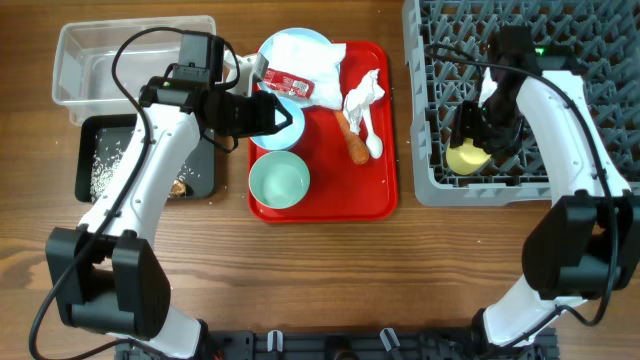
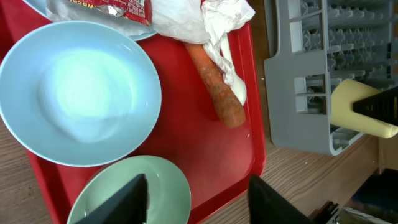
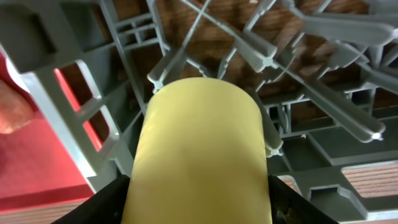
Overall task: Sort waste into correct bins and load items into the dishwasher rack
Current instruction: 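Place the yellow cup into the grey dish rack with the right gripper, then grasp the carrot on the red tray with the left gripper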
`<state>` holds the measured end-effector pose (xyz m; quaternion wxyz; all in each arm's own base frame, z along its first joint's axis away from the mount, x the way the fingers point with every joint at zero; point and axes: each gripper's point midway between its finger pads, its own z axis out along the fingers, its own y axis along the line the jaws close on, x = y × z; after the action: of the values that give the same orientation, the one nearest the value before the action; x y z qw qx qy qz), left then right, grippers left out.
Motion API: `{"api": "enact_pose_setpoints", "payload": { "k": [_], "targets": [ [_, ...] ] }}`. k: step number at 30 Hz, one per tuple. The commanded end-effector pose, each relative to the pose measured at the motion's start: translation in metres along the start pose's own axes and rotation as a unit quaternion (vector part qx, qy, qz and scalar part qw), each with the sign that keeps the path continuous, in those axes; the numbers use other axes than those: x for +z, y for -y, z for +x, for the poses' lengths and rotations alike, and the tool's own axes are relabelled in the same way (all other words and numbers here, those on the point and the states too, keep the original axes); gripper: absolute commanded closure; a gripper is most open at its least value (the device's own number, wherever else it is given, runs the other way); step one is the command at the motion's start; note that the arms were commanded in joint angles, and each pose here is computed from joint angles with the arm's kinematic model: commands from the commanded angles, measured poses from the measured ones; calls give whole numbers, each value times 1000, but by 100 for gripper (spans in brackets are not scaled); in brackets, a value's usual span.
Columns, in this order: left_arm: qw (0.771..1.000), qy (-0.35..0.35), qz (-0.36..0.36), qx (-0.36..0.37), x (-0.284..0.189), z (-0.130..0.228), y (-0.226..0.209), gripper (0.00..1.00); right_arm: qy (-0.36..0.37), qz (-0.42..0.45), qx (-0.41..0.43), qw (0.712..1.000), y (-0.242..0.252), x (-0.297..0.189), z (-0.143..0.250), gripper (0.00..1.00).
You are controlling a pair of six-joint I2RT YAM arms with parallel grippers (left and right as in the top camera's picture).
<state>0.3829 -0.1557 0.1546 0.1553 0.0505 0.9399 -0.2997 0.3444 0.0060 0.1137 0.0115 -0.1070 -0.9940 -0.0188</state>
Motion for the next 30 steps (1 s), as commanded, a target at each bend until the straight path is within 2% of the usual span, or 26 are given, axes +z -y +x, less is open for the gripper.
{"api": "enact_pose_setpoints", "payload": {
  "k": [1, 3, 9, 18, 21, 25, 30],
  "targets": [
    [1000, 3, -4, 6, -2, -1, 1, 42, 3, -21, -16, 1000, -10, 4, -7, 21],
    [1000, 4, -4, 6, -2, -1, 1, 41, 5, -24, -16, 1000, -11, 3, -8, 17],
    [1000, 6, -13, 6, -2, -2, -2, 39, 27, -55, -26, 998, -21, -14, -12, 17],
    [999, 14, -12, 32, 6, -5, 11, 34, 136, -112, -75, 982, -40, -85, -18, 17],
    [996, 37, -50, 62, 14, -14, 14, 38, 172, -117, -79, 975, -41, -106, -17, 16],
    [985, 84, -122, 87, 28, -31, 19, 38, 205, -123, -77, 968, -41, -126, -14, 14],
    [971, 120, -154, 135, 67, -43, 39, 37, 212, -125, -71, 967, -40, -133, -10, 12]
  ]
}}
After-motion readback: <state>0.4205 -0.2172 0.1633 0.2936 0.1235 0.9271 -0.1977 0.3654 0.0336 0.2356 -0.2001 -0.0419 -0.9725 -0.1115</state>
